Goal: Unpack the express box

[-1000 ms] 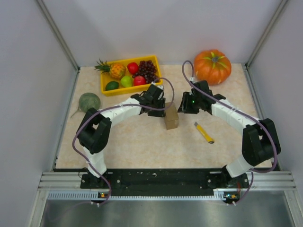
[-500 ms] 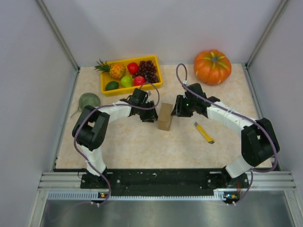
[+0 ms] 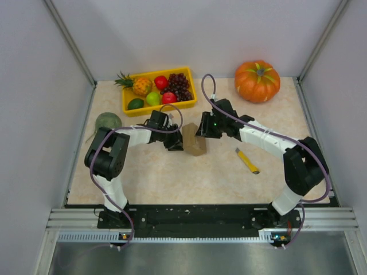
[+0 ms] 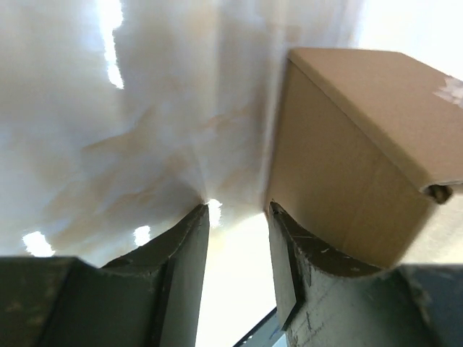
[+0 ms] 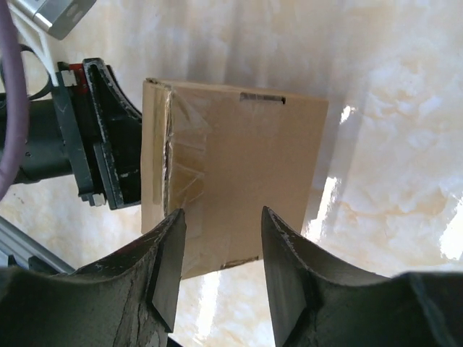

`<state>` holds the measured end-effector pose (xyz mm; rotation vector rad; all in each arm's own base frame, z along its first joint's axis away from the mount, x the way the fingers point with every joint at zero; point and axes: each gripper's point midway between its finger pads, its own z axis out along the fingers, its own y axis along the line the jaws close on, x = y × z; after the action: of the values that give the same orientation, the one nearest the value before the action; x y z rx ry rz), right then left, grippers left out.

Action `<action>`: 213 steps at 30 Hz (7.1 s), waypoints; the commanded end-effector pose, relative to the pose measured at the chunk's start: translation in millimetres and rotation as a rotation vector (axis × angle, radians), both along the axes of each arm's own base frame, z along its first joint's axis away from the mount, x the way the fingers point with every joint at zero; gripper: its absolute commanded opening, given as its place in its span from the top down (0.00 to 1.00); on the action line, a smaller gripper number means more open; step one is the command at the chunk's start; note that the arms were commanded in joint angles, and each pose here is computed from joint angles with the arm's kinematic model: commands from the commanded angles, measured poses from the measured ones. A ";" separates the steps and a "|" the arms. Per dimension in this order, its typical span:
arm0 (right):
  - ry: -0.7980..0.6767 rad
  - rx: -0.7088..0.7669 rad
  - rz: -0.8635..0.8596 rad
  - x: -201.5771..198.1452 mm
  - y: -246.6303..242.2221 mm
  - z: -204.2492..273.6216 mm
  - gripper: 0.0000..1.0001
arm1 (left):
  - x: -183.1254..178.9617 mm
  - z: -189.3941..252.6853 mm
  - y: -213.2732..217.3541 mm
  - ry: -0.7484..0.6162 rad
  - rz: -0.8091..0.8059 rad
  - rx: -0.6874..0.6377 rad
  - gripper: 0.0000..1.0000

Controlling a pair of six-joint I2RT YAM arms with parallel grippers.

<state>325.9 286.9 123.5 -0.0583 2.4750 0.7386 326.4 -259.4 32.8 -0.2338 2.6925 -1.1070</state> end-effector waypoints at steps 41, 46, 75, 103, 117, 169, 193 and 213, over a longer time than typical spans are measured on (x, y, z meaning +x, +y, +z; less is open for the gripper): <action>0.029 -0.166 0.149 -4.8 35.0 -58.8 0.64 | 1.0 40.3 72.7 -0.194 0.148 0.099 0.66; 0.062 -0.168 0.141 -8.0 34.8 -68.3 0.78 | -6.2 33.9 82.3 -0.179 0.145 0.134 0.69; 0.098 -0.190 0.104 -9.1 30.5 -76.7 0.89 | -12.6 6.4 116.0 -0.017 0.228 0.202 0.72; 0.094 -0.173 0.104 -6.3 35.9 -70.0 0.89 | -3.5 8.8 105.1 0.016 0.182 0.098 0.62; 0.068 -0.139 0.105 -8.3 36.0 -40.7 0.85 | 1.7 72.3 103.9 -0.118 0.102 0.094 1.00; -0.067 -0.359 -0.018 -6.9 3.4 -19.8 0.49 | -19.0 186.5 94.2 -0.265 -0.038 0.019 1.00; -0.320 -0.241 0.215 -3.4 42.8 43.0 0.48 | -27.8 183.8 101.4 -0.282 -0.047 0.064 1.00; -0.475 -0.297 0.537 2.5 86.5 -11.5 0.34 | -33.2 157.9 118.9 -0.338 -0.094 0.167 1.00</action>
<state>323.2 365.0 114.5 -0.8572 2.1539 0.4888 290.5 -146.9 192.1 0.0519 2.5192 -0.8949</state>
